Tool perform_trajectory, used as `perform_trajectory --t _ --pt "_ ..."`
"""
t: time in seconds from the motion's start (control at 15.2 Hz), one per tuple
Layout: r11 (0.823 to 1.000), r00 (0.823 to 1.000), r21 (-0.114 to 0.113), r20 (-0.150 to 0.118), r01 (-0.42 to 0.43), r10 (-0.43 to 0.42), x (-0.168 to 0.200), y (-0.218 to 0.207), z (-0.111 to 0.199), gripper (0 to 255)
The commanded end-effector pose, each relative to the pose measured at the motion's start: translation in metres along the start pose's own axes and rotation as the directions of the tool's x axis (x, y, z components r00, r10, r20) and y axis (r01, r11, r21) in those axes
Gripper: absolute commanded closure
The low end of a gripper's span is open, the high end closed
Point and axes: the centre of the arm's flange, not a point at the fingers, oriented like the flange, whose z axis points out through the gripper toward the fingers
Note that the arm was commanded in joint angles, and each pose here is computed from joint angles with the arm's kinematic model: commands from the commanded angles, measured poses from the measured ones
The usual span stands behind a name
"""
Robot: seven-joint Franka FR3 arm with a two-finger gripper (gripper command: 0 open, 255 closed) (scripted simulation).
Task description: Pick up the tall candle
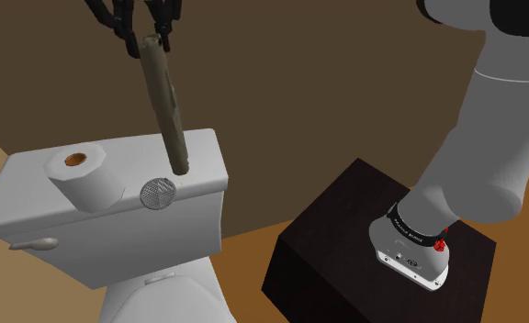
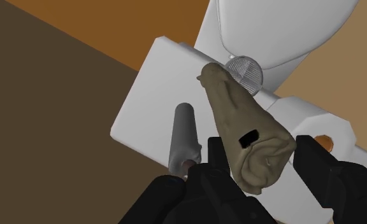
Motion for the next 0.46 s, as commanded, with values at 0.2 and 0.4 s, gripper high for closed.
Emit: perform_trajectory --t 0.2,0.4 --pt "1.0 1.0 0.0 0.0 0.0 0.0 -0.001 -0.001 -0.026 255" --pt "1.0 1.0 0.0 0.0 0.0 0.0 -0.001 -0.001 -0.032 255"
